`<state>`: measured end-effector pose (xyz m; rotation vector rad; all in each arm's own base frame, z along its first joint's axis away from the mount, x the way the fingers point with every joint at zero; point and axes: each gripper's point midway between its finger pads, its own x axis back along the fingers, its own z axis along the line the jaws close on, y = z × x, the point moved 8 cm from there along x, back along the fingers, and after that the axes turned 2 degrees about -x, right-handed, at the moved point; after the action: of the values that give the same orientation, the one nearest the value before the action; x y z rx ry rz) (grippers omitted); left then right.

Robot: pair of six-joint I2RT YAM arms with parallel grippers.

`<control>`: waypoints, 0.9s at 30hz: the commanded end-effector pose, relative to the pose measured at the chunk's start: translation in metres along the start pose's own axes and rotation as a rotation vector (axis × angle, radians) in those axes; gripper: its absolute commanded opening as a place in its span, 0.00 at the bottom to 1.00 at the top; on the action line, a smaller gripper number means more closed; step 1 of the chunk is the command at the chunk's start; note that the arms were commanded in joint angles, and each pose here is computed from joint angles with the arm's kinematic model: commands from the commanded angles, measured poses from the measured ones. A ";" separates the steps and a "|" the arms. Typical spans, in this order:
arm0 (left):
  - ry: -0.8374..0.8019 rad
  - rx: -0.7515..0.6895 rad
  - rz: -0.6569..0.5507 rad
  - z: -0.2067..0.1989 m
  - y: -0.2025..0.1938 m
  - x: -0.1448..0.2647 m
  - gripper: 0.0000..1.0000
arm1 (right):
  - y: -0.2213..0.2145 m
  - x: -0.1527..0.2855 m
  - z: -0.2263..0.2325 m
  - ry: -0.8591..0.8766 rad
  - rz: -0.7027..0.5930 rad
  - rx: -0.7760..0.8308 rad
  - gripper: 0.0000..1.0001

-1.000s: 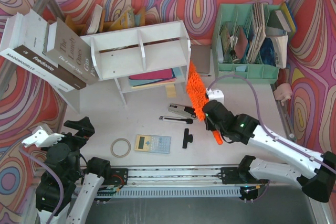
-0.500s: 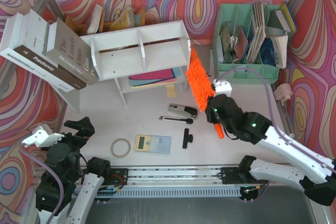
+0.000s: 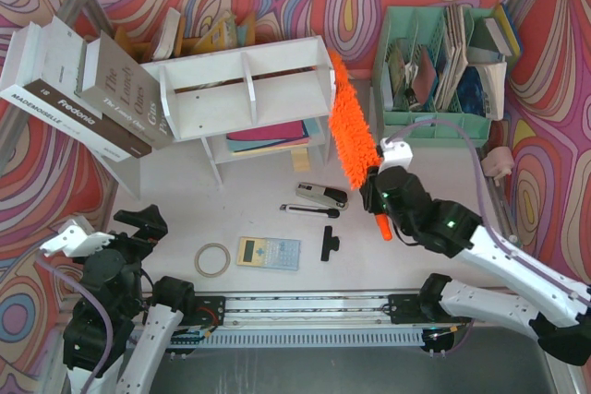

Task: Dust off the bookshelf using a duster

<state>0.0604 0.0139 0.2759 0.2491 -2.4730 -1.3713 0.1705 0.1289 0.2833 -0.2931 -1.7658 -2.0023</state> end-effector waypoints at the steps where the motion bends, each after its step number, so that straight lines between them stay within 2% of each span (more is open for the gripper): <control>1: 0.011 -0.014 0.011 -0.001 -0.002 -0.003 0.98 | -0.033 -0.014 0.006 0.047 0.090 -0.018 0.00; 5: 0.009 -0.014 0.014 -0.001 -0.002 -0.003 0.98 | -0.055 -0.020 0.001 0.018 0.132 -0.034 0.00; 8: 0.010 -0.016 0.015 -0.001 -0.002 -0.003 0.98 | -0.056 -0.020 -0.004 -0.029 0.125 -0.038 0.00; 10: 0.006 -0.018 0.018 -0.002 -0.002 -0.003 0.98 | -0.044 -0.015 -0.008 -0.063 0.078 -0.047 0.00; 14: -0.003 0.002 0.032 -0.006 -0.001 -0.004 0.98 | 0.002 0.009 -0.015 -0.075 -0.102 -0.068 0.00; 18: -0.076 0.071 0.090 -0.029 0.008 -0.003 0.99 | 0.048 0.039 -0.018 -0.028 -0.278 -0.073 0.00; 22: -0.171 0.104 0.156 -0.068 0.028 -0.010 0.98 | 0.074 0.055 -0.016 0.038 -0.374 -0.039 0.00; 27: -0.297 0.152 0.210 -0.116 0.062 -0.012 0.98 | 0.090 0.067 0.008 0.300 -0.433 0.074 0.00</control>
<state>0.0987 -0.0240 0.3425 -0.0658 -2.5930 -1.2657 0.1539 0.0998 0.3671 0.1009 -1.8141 -2.2426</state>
